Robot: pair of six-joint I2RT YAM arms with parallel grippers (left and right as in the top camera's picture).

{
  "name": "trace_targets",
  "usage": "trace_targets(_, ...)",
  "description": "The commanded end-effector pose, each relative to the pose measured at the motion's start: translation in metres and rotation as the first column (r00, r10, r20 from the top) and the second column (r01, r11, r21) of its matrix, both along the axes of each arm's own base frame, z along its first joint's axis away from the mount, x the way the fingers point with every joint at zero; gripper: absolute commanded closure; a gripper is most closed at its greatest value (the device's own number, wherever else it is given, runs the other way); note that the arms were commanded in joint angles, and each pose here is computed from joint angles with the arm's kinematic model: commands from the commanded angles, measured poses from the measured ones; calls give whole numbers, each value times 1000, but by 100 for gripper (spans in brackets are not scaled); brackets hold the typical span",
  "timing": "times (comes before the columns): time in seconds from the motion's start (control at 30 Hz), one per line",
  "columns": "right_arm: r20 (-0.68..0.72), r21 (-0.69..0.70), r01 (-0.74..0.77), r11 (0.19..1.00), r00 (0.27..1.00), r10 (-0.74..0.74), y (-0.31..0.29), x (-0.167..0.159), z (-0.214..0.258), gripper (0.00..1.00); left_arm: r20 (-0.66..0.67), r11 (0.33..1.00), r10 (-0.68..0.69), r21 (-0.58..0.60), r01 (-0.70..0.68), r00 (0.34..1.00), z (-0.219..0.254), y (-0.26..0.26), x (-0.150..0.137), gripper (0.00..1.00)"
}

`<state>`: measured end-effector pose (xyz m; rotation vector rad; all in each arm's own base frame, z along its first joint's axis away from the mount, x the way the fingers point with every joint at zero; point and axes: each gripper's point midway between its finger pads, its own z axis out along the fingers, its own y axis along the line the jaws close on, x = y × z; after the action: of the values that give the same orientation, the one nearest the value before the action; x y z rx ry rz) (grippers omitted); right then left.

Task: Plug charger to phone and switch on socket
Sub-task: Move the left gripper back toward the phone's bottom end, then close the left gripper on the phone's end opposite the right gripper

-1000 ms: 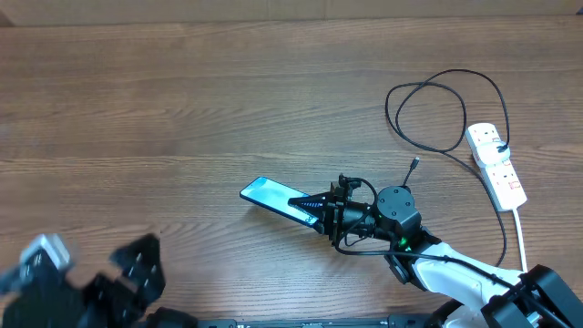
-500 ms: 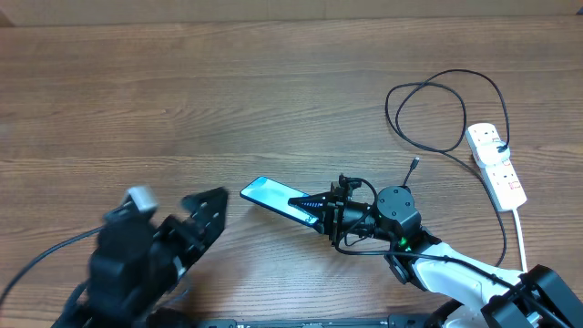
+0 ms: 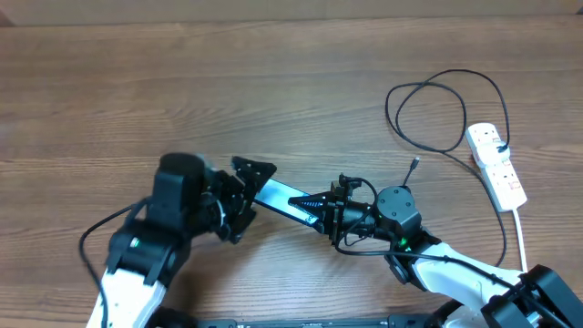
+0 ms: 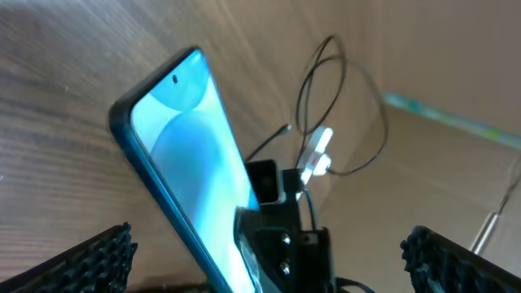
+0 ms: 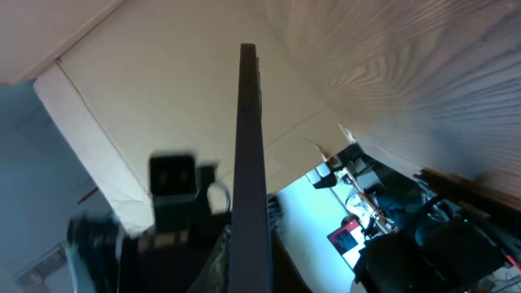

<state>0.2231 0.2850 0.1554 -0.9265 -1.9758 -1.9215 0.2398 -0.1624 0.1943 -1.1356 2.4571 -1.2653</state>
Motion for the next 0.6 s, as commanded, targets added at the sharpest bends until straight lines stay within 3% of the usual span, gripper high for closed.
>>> trace_targets(0.0,68,47,-5,999,998,1,4,3,22,96,-142,991,-107,-101,93,984,-19,-24,-4,3)
trace_targets(0.2,69,48,-3,999,998,0,4,3,22,96,-162,972,-183,-174,155,970,-30,-42,9,14)
trace_targets(0.37,63,42,17,999,998,-19,3,7,20,96,-161,973,-182,-174,154,970,-34,-44,14,34)
trace_targets(0.57,39,18,75,997,996,-76,-1,16,13,96,-157,973,-180,-171,153,971,-34,-43,15,47)
